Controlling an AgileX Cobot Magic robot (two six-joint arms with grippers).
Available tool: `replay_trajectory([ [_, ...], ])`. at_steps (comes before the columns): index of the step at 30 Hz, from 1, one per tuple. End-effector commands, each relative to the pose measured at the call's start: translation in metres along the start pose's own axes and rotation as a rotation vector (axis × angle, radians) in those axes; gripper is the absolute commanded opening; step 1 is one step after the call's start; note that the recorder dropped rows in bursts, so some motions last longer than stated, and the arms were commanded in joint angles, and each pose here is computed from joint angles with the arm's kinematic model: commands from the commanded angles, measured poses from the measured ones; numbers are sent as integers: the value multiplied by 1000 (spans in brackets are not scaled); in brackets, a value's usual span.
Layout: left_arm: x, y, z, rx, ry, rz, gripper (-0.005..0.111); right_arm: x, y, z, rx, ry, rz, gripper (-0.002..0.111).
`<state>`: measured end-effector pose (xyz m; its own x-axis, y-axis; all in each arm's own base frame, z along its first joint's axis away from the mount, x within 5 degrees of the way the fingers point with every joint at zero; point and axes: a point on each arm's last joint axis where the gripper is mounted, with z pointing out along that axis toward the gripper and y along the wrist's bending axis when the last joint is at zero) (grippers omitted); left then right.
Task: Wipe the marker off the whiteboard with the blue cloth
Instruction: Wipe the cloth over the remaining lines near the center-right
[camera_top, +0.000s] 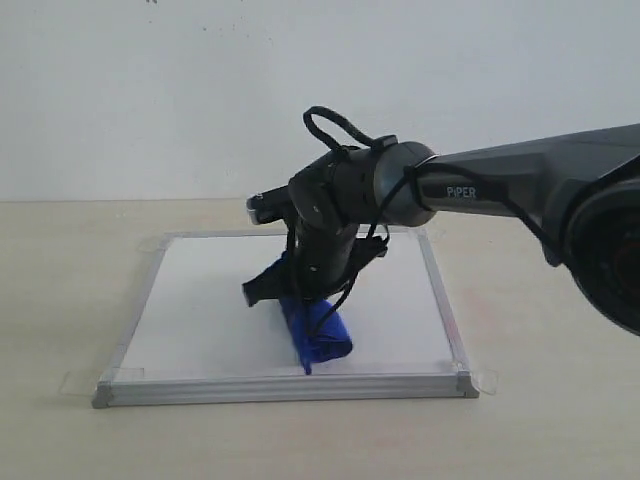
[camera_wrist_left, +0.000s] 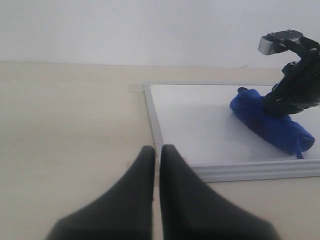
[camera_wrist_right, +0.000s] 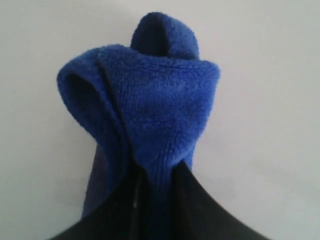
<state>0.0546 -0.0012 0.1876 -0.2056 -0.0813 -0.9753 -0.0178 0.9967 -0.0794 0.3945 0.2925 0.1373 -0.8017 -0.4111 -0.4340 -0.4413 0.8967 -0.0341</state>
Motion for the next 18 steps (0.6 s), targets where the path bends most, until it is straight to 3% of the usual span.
replay_trajectory([
  [1,1,0,0,-4,2,9,4,13,-52,-3,311,197,-73,-1],
  [4,1,0,0,-4,2,9,4,18,-79,-7,439,279,-91,-1],
  [8,1,0,0,-4,2,9,4,20,-83,-7,430,308,-59,-1],
  [12,1,0,0,-4,2,9,4,16,-53,2,98,235,126,-1],
  [16,1,0,0,-4,2,9,4,4,-24,2,-228,121,191,-1],
  [18,1,0,0,-4,2,9,4,2,-23,2,-239,99,194,-1],
])
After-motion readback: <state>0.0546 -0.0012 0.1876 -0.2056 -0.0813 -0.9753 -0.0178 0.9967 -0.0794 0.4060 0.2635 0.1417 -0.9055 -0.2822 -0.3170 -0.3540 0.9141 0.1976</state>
